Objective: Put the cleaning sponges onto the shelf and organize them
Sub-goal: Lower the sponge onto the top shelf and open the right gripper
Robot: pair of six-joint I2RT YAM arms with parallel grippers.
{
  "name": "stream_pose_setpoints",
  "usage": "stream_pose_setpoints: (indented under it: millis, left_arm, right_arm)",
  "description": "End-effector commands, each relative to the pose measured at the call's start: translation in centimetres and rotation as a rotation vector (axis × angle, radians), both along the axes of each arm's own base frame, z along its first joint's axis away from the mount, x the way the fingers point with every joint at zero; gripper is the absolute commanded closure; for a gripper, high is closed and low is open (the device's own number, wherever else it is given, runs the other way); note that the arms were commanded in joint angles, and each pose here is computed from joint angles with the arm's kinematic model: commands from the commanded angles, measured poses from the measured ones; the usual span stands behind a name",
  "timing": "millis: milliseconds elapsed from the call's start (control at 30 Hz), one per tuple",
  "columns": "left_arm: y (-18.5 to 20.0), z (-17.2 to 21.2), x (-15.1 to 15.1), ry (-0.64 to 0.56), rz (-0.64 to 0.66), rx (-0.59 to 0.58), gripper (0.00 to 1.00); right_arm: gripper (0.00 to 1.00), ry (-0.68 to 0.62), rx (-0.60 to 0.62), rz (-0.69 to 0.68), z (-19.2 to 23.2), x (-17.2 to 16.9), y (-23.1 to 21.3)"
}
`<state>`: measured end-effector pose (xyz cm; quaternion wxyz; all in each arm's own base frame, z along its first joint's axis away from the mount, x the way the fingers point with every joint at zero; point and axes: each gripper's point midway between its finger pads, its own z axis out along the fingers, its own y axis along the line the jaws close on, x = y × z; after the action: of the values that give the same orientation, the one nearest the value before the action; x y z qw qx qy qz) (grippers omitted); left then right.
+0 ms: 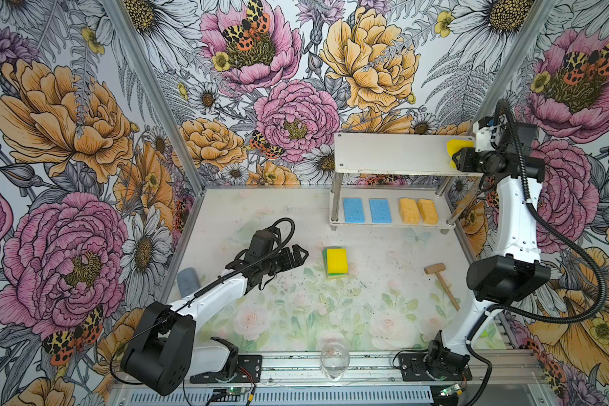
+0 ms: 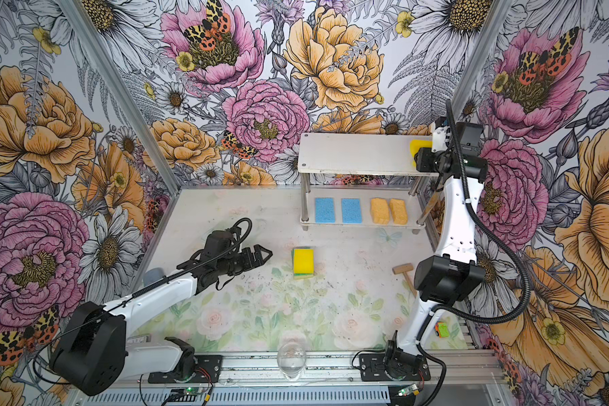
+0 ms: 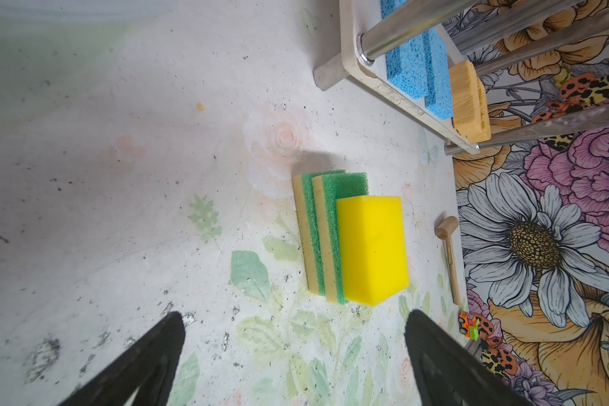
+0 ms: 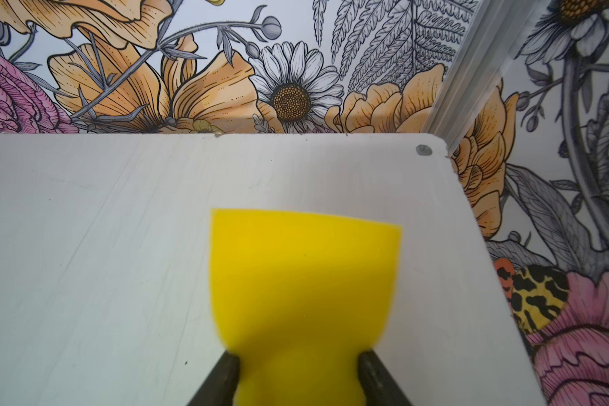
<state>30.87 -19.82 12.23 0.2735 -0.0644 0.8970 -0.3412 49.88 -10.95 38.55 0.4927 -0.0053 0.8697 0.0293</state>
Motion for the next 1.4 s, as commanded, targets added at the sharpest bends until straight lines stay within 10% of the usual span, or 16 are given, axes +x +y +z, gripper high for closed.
stream_pose_setpoints:
  millis: [0,1367]
  left_arm:
    - [0.2,1.0,0.9,-0.028,0.016,-0.003,0.01]
    - [0.4,0.8,0.9,-0.028,0.021,-0.011,0.01]
  right_arm:
    - [0.53,-0.022,-0.004,0.032,0.6,0.4,0.4]
    - [0.11,-0.035,0.009,-0.089,0.5,1.9,-0.2]
